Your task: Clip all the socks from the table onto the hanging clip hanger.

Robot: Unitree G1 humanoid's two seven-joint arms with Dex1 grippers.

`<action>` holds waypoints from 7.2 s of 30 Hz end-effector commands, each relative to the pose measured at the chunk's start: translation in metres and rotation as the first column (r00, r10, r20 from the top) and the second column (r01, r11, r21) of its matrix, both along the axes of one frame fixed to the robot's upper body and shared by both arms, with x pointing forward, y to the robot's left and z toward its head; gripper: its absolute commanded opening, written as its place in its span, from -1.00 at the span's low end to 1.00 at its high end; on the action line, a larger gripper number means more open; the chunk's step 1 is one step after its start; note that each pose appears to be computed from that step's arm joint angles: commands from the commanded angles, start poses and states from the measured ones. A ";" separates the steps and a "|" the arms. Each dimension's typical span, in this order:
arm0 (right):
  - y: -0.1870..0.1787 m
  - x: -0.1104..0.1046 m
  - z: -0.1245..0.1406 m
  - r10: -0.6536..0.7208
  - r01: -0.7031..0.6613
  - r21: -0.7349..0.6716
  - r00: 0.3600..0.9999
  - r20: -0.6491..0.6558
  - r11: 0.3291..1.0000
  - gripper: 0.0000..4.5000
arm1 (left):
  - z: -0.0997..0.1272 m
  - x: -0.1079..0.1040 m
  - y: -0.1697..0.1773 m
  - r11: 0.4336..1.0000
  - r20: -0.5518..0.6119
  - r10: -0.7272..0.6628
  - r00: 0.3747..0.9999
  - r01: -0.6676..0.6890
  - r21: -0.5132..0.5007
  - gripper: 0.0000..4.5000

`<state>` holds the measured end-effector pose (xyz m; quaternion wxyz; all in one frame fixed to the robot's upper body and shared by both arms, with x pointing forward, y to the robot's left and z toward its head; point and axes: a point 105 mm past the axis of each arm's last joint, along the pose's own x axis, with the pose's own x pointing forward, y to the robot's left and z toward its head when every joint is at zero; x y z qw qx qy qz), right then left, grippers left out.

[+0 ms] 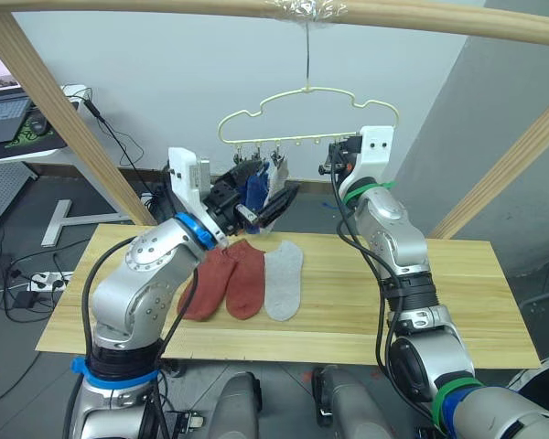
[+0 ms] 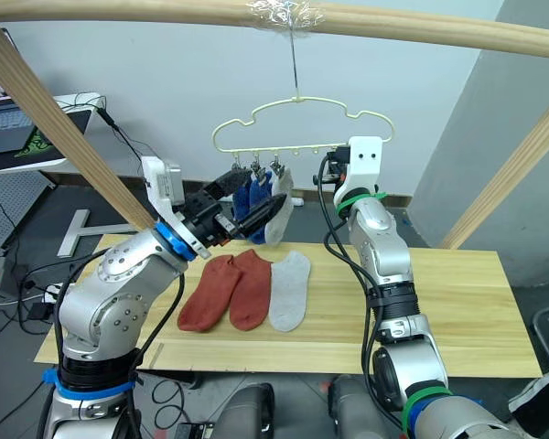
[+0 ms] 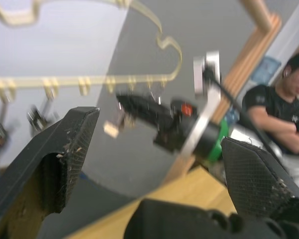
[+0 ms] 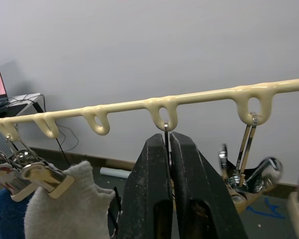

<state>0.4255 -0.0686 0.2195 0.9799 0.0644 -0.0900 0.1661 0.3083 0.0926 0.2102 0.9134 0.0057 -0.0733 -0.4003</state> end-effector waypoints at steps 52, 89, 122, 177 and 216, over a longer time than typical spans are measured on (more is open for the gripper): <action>-0.034 -0.027 0.011 0.223 -0.160 0.203 0.913 -0.342 0.966 -1.00 | -0.075 0.041 -0.065 0.993 -0.029 0.042 0.999 -0.045 -0.111 -1.00; -0.035 -0.045 0.044 0.306 -0.219 0.302 0.908 -0.284 0.928 0.81 | -0.047 0.052 -0.083 0.989 0.070 0.072 0.995 -0.062 -0.132 -1.00; -0.029 -0.072 -0.004 -0.039 0.043 -0.070 0.998 0.052 0.997 0.12 | -0.025 0.023 0.004 0.996 -0.016 0.063 0.998 -0.064 -0.064 1.00; -0.032 -0.018 0.001 -0.104 0.108 -0.043 0.990 0.096 0.993 -0.22 | 0.008 0.007 -0.008 0.998 0.057 0.007 0.998 -0.004 -0.064 1.00; -0.022 -0.002 0.020 -0.074 0.079 -0.031 0.987 0.144 0.996 -0.22 | 0.039 0.001 -0.024 0.995 0.143 -0.063 0.988 0.074 -0.073 1.00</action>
